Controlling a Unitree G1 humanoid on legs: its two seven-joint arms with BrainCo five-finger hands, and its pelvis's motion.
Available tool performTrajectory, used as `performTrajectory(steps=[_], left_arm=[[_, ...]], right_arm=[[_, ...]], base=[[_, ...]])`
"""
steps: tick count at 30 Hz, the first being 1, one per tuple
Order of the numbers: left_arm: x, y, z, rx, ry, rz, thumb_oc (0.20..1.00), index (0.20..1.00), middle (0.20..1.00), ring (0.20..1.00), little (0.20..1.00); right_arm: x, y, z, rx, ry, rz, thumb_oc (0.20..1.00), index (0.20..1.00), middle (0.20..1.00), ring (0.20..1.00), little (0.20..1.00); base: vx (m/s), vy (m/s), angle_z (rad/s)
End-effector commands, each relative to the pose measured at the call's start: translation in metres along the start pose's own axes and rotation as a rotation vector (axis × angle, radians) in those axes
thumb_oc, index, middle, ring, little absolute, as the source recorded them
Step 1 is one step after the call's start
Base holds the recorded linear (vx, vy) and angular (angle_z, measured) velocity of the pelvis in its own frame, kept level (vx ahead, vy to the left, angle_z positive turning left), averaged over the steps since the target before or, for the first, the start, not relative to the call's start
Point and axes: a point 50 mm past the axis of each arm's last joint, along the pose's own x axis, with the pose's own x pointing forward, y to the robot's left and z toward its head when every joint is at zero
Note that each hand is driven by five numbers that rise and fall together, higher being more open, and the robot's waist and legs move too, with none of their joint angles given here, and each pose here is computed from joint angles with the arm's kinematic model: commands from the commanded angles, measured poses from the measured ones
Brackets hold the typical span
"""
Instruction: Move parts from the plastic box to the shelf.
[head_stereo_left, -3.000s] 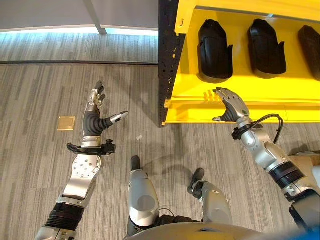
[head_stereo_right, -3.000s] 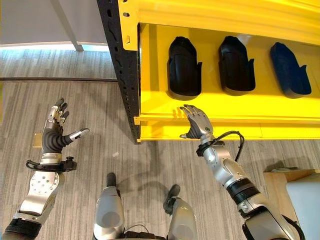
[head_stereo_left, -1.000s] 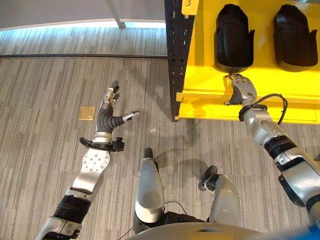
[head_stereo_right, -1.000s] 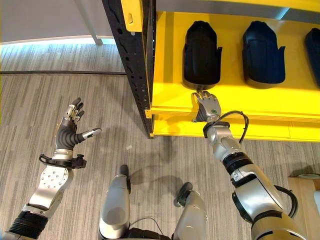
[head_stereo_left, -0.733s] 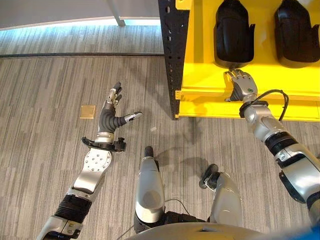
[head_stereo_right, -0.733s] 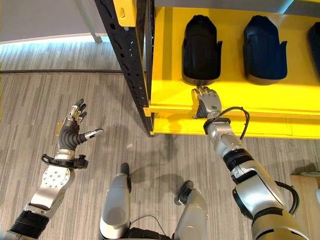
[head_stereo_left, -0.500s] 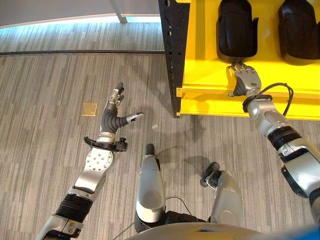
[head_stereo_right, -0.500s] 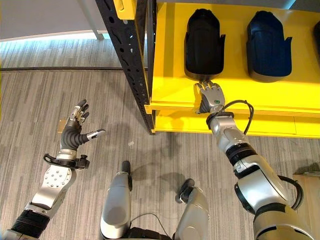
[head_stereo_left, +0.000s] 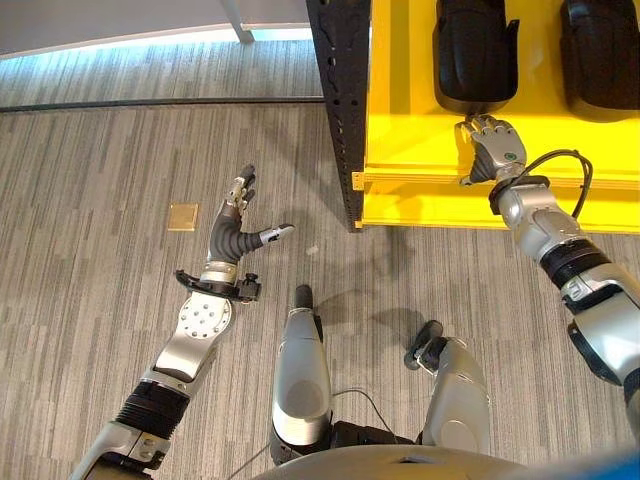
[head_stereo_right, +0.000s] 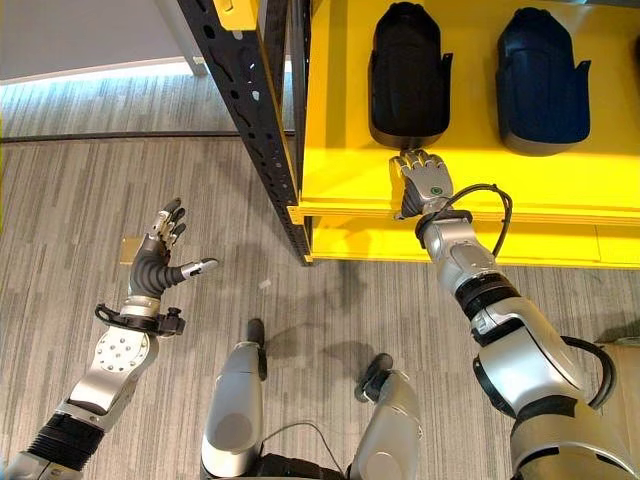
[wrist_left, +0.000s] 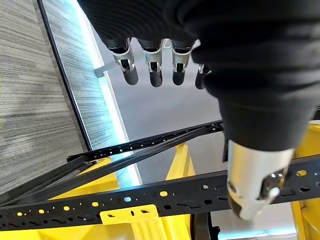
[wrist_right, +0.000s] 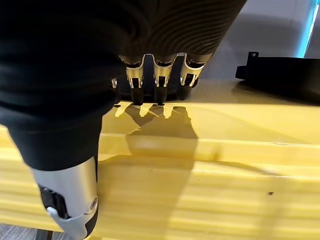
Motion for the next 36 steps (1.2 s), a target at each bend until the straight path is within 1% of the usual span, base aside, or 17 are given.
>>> performTrajectory(steps=[1, 3, 5, 8, 14, 16, 21, 22, 23, 24, 25, 27, 28, 29, 30, 34, 36], left_arm=[[0.002, 0.002, 0.020, -0.040, -0.115, 0.010, 1.000, 1.000, 1.000, 1.000, 1.000], [0.001, 0.003, 0.020, -0.048, -0.120, 0.019, 1.000, 1.000, 1.000, 1.000, 1.000], [-0.001, 0.004, 0.021, -0.065, -0.138, 0.017, 1.000, 1.000, 1.000, 1.000, 1.000], [-0.005, 0.005, 0.021, -0.061, -0.141, 0.062, 1.000, 1.000, 1.000, 1.000, 1.000], [-0.009, 0.009, 0.025, -0.051, -0.170, 0.120, 1.000, 1.000, 1.000, 1.000, 1.000], [-0.013, 0.011, 0.028, -0.072, -0.190, 0.161, 1.000, 1.000, 1.000, 1.000, 1.000], [-0.022, 0.011, 0.027, -0.122, -0.176, 0.184, 1.000, 1.000, 1.000, 1.000, 1.000], [-0.026, 0.008, 0.028, -0.179, -0.168, 0.184, 1.000, 1.000, 1.000, 1.000, 1.000], [-0.029, 0.007, 0.028, -0.226, -0.158, 0.169, 1.000, 1.000, 1.000, 1.000, 1.000], [-0.030, 0.007, 0.028, -0.251, -0.151, 0.165, 1.000, 1.000, 1.000, 1.000, 1.000], [-0.035, 0.004, 0.022, -0.299, -0.104, 0.127, 1.000, 1.000, 1.000, 1.000, 1.000], [-0.040, 0.005, 0.018, -0.355, -0.073, 0.101, 1.000, 1.000, 1.000, 1.000, 1.000], [-0.044, 0.002, 0.012, -0.410, -0.019, 0.048, 1.000, 1.000, 1.000, 1.000, 1.000], [-0.046, -0.002, 0.009, -0.403, 0.008, 0.030, 1.000, 1.000, 1.000, 1.000, 1.000], [-0.047, -0.008, 0.007, -0.428, 0.019, -0.034, 1.000, 1.000, 1.000, 1.000, 1.000], [-0.046, -0.019, 0.006, -0.470, 0.032, -0.153, 1.000, 1.000, 1.000, 1.000, 1.000], [-0.041, -0.025, 0.001, -0.522, 0.066, -0.215, 1.000, 1.000, 1.000, 1.000, 1.000]], right_arm=[[0.006, -0.019, -0.015, 0.083, 0.066, -0.048, 1.000, 1.000, 1.000, 1.000, 1.000], [0.000, -0.010, -0.015, 0.143, 0.064, -0.029, 1.000, 1.000, 1.000, 1.000, 1.000], [-0.009, 0.002, -0.011, 0.263, 0.050, -0.012, 1.000, 1.000, 1.000, 1.000, 1.000], [-0.031, 0.013, -0.001, 0.461, 0.002, -0.063, 1.000, 1.000, 1.000, 1.000, 1.000], [-0.059, 0.013, 0.023, 0.611, -0.122, -0.089, 1.000, 1.000, 1.000, 1.000, 1.000], [-0.078, 0.003, 0.040, 0.717, -0.233, -0.121, 1.000, 1.000, 1.000, 1.000, 1.000], [-0.106, -0.022, 0.050, 0.906, -0.354, -0.231, 1.000, 1.000, 1.000, 1.000, 1.000], [-0.115, -0.027, 0.049, 1.023, -0.355, -0.238, 1.000, 1.000, 1.000, 1.000, 1.000], [-0.121, -0.025, 0.046, 1.162, -0.336, -0.212, 1.000, 1.000, 1.000, 1.000, 1.000], [-0.122, -0.023, 0.045, 1.212, -0.328, -0.196, 1.000, 1.000, 1.000, 1.000, 1.000], [-0.133, -0.011, 0.044, 1.424, -0.276, -0.118, 1.000, 1.000, 1.000, 1.000, 1.000], [-0.139, -0.001, 0.040, 1.536, -0.227, -0.059, 1.000, 1.000, 1.000, 1.000, 1.000], [-0.144, 0.007, 0.039, 1.572, -0.195, -0.031, 1.000, 1.000, 1.000, 1.000, 1.000], [-0.147, 0.011, 0.040, 1.587, -0.183, -0.027, 1.000, 1.000, 1.000, 1.000, 1.000], [-0.150, 0.014, 0.041, 1.596, -0.174, -0.022, 1.000, 1.000, 1.000, 1.000, 1.000], [-0.155, 0.019, 0.041, 1.603, -0.146, -0.009, 1.000, 1.000, 1.000, 1.000, 1.000], [-0.156, 0.032, 0.044, 1.623, -0.084, 0.036, 1.000, 1.000, 1.000, 1.000, 1.000]], base=[[-0.05, 0.038, 0.00], [-0.05, 0.034, -0.01], [-0.06, 0.048, -0.08], [-0.08, 0.046, -0.07], [-0.07, 0.011, -0.12], [-0.10, 0.012, -0.15], [-0.03, 0.058, -0.12], [-0.03, 0.107, -0.07], [-0.04, 0.098, -0.09], [-0.03, 0.083, -0.06], [-0.01, 0.057, -0.02], [0.00, 0.057, 0.06], [0.00, 0.066, 0.08], [0.01, 0.085, 0.08], [0.00, 0.079, 0.13], [-0.02, 0.064, 0.14], [-0.03, 0.062, 0.16]])
